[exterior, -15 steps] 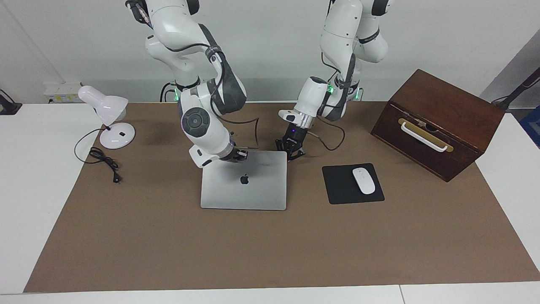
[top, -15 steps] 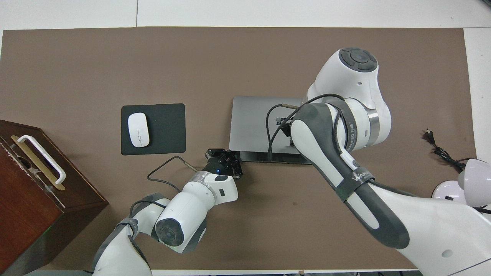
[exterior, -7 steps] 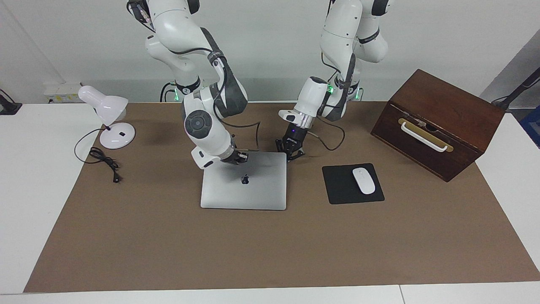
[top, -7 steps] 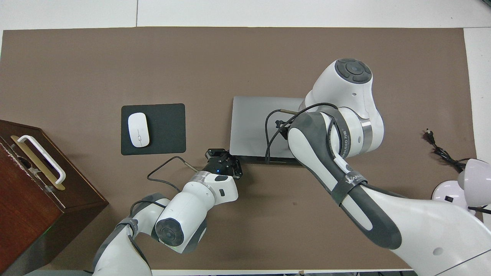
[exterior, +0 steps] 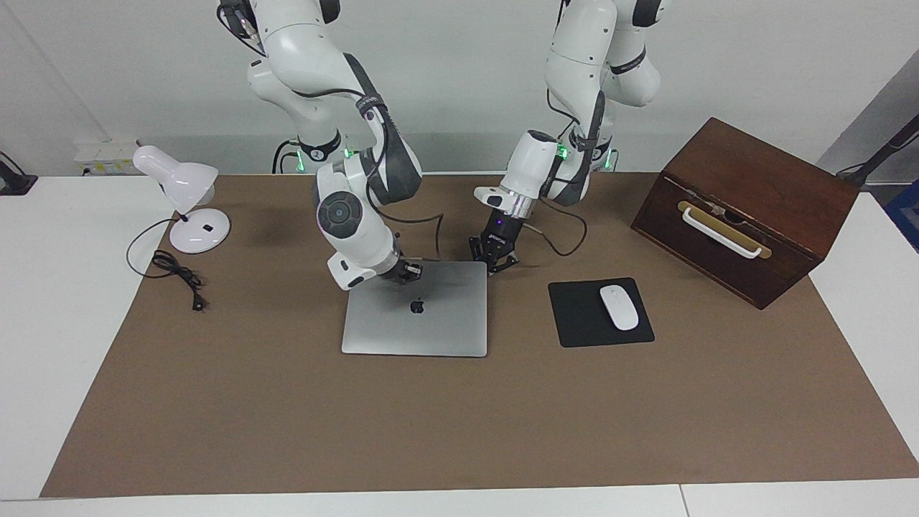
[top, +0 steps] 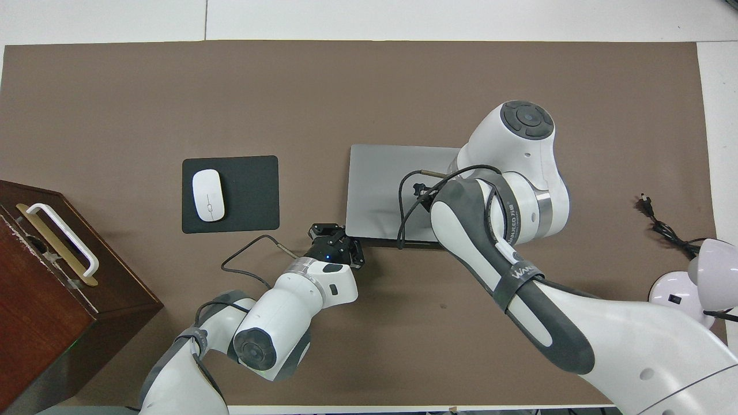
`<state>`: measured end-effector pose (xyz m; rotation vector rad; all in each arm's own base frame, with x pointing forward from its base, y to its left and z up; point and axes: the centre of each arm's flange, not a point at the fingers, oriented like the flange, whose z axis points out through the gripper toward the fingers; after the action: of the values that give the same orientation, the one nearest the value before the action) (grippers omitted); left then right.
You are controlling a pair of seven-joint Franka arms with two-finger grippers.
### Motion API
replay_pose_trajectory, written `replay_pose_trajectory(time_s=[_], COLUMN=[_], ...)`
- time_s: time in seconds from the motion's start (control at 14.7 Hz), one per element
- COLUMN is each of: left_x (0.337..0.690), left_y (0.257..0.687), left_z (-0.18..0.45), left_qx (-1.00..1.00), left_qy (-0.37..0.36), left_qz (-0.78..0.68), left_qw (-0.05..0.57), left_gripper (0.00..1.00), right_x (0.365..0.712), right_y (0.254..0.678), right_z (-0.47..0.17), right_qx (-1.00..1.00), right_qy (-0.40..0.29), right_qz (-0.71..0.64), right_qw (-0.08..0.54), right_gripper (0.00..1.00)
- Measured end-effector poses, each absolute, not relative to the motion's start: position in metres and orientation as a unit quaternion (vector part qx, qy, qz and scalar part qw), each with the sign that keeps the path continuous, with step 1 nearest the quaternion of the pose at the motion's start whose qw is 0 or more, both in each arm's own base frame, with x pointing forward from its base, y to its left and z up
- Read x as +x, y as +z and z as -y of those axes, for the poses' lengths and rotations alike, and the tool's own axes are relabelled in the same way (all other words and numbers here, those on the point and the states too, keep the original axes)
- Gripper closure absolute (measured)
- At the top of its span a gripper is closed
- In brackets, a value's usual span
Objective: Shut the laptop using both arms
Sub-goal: 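Lift the right gripper off the closed lid and draw it back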
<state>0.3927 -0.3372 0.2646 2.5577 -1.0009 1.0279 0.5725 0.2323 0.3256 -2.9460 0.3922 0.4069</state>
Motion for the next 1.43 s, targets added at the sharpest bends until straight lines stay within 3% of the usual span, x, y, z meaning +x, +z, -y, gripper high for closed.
replay_pose_trajectory(time_s=[0.61,1.43], left_x=[0.393,0.393], left_y=[0.265,0.265], left_z=[0.337,0.337], left_qx=[0.867,0.868], left_qy=[0.349,0.349], left_qz=[0.339,0.337], left_qw=[0.104,0.105], left_gripper=[0.99,0.99], right_x=[0.571,0.588], right_y=[0.329,0.375], right_z=[-0.232,-0.208], right_qx=[-0.980,-0.977], right_qy=[0.131,0.147], right_qz=[-0.130,-0.135], right_qw=[0.072,0.073], right_gripper=[0.99,0.99])
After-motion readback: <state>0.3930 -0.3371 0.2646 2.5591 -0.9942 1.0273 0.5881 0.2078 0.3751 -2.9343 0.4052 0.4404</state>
